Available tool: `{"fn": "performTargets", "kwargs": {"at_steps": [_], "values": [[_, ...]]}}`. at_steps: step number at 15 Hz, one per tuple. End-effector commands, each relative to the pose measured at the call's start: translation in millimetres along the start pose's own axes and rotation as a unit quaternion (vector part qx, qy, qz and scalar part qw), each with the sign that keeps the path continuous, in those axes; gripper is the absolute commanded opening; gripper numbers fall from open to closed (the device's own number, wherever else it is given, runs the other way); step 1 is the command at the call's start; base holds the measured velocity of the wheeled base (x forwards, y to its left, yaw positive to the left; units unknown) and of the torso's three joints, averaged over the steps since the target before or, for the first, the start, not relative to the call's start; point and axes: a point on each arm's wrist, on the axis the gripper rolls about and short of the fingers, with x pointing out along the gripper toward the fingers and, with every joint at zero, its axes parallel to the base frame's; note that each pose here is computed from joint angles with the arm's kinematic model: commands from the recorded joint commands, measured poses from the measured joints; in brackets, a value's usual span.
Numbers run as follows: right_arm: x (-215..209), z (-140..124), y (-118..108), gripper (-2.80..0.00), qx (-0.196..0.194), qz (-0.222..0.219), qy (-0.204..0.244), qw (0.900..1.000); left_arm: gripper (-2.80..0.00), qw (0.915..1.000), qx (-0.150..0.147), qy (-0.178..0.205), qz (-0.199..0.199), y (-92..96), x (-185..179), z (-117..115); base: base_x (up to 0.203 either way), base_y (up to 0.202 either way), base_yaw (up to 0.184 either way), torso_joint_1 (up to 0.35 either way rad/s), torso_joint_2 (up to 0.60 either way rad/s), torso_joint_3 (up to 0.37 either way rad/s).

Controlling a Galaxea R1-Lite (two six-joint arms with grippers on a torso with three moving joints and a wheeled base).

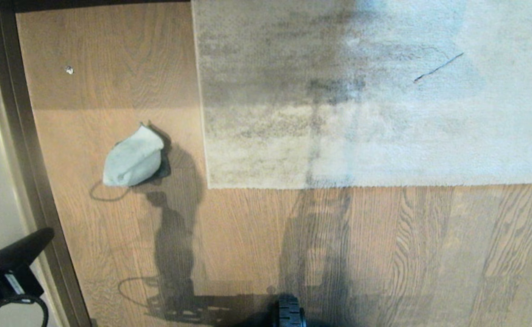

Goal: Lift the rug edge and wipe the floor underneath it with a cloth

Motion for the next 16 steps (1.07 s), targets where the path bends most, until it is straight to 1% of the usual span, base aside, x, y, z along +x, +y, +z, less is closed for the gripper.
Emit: {"fn": "performTargets", "kwargs": {"at_steps": [1,5,7,9,11,12,16], "values": [[0.1,0.1,0.0,-2.80,0.000,0.000,0.001,1.000,-2.80,0.9997,0.001,-0.023,-0.001,-1.5,-18.5,-8.7,0.000,0.000,0.000,0.000,0.00,0.000],[0.1,0.1,0.0,-2.80,0.000,0.000,0.001,1.000,-2.80,0.9994,0.003,-0.033,-0.005,-4.2,-49.6,-27.6,0.000,0.000,0.000,0.000,0.00,0.000],[0.1,0.1,0.0,-2.80,0.000,0.000,0.001,1.000,-2.80,0.9993,0.000,-0.023,-0.028,-6.3,-65.4,-41.5,0.000,0.000,0.000,0.000,0.00,0.000],[0.1,0.1,0.0,-2.80,0.000,0.000,0.001,1.000,-2.80,0.9985,-0.006,-0.003,-0.054,-7.9,-74.3,-54.6,0.000,0.000,0.000,0.000,0.00,0.000],[0.1,0.1,0.0,-2.80,0.000,0.000,0.001,1.000,-2.80,0.9984,-0.007,0.003,-0.057,-7.8,-76.8,-66.1,0.000,0.000,0.000,0.000,0.00,0.000],[0.1,0.1,0.0,-2.80,0.000,0.000,0.001,1.000,-2.80,0.9984,-0.007,0.001,-0.056,-7.8,-78.8,-69.5,0.000,0.000,0.000,0.000,0.00,0.000],[0.1,0.1,0.0,-2.80,0.000,0.000,0.001,1.000,-2.80,0.9985,-0.009,0.019,-0.050,-7.7,-83.6,-78.9,0.000,0.000,0.000,0.000,0.00,0.000]]}}
